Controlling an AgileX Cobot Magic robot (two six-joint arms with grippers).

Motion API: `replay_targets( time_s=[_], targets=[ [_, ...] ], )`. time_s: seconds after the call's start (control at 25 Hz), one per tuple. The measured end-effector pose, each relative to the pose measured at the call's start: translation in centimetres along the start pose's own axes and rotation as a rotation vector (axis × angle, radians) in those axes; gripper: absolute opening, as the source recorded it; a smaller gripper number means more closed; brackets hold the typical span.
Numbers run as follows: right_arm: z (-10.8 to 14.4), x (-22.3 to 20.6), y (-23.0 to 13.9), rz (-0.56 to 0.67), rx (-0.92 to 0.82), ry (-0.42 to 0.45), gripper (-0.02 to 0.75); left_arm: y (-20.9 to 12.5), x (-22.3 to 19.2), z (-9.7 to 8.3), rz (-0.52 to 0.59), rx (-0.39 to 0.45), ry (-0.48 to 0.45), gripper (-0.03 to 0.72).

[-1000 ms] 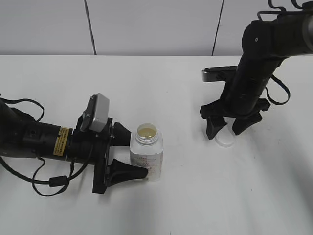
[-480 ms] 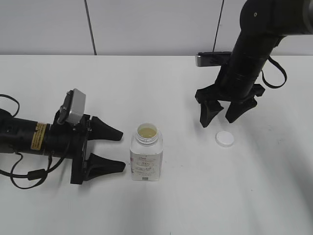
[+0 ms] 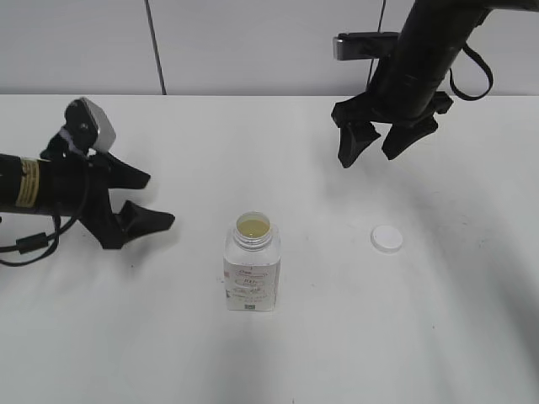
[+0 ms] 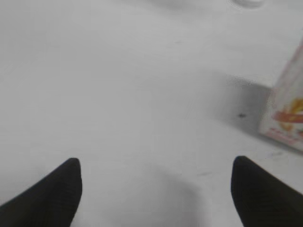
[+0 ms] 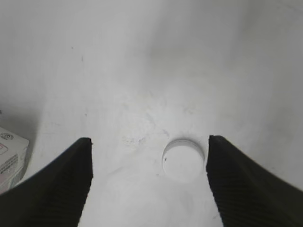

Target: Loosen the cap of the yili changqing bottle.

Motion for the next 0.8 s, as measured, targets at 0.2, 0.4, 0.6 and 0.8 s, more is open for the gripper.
replay_targets(
  time_s=[0.2,0.4,0.6,0.8],
  targets=[
    [-0.6,1.3,0.8,-0.016,0.039,-0.057,0.585,2.7,3.3,3.0,-0.02,0.137,0.338,0.586],
    [-1.0,2.7,1.3,-0.011,0.07,-0.109,0.585,3.8,6.6,5.3,-0.039,0.353,0.618,0.586],
    [-1.6,4.3,1.7,0.0,0.098,-0.168,0.585,3.9,8.6,6.8,0.029,0.456,0.783,0.575],
    [-1.7,5.3,2.2,-0.021,0.109,-0.196,0.585,4.4,9.8,7.0,0.037,0.489,0.842,0.569]
  ],
)
Point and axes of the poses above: a point on each arm's last joint axis where the gripper is mounted, x pointing back along that axis away from the gripper, z along the wrist's bending axis when the last joint is at zero, y = z × x, the point moved 3 cm from there along -x, pointing out along that axis toward the gripper, and after that the axes turned 9 degrees about x, right-handed, at the moved point
